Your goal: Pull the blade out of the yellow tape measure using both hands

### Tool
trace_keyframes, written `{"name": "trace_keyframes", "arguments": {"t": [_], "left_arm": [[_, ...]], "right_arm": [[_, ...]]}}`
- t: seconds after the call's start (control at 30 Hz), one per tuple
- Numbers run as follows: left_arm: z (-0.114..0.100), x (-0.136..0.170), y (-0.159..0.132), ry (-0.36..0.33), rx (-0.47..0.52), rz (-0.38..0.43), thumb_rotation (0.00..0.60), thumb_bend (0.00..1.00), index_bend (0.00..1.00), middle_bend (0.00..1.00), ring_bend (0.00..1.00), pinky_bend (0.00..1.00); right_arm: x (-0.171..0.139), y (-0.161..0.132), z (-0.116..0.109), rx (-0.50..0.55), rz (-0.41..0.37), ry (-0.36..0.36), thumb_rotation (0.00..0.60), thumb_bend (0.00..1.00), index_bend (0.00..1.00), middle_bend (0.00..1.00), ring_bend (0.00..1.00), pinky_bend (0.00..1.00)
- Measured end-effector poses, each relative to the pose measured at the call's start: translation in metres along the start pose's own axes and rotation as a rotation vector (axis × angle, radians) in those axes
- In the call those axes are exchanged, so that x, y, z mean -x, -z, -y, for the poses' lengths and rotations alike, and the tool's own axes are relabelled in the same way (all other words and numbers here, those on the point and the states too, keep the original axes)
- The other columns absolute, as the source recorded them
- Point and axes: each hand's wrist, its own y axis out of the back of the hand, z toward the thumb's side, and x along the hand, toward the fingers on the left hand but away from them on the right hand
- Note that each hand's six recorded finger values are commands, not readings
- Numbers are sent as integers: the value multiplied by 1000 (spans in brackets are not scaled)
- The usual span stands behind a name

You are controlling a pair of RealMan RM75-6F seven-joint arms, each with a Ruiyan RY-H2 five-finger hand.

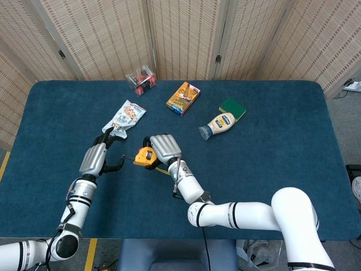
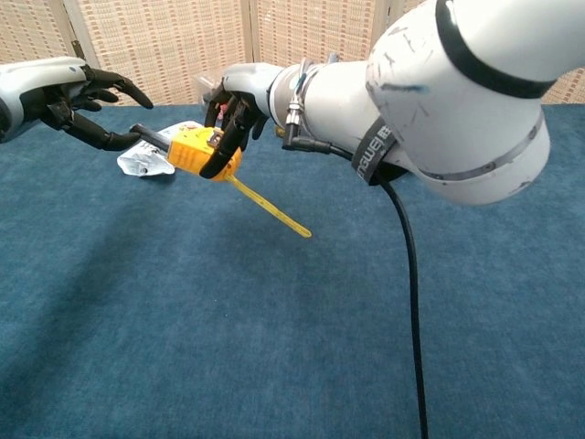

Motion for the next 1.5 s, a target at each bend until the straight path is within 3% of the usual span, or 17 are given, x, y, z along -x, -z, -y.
{"name": "trace_keyframes", "arguments": {"t": [0.37, 0.8, 1.5], "left_arm": [[0, -1, 2, 16, 36, 0, 600, 594, 592, 15, 0, 0], [-4, -2, 11, -3, 56, -7, 600, 605, 592, 17, 0, 0], [-33, 5, 45, -75, 55, -37, 600, 605, 595, 17, 0, 0]], "right_arm": [[1, 5, -3, -6, 14, 3, 600, 150, 625, 514, 409, 253], [-2, 17, -10, -29, 29, 7, 600, 150, 625, 514, 410, 253], [-42, 83, -27, -116, 40, -30, 600, 150, 625, 514, 415, 253]]}}
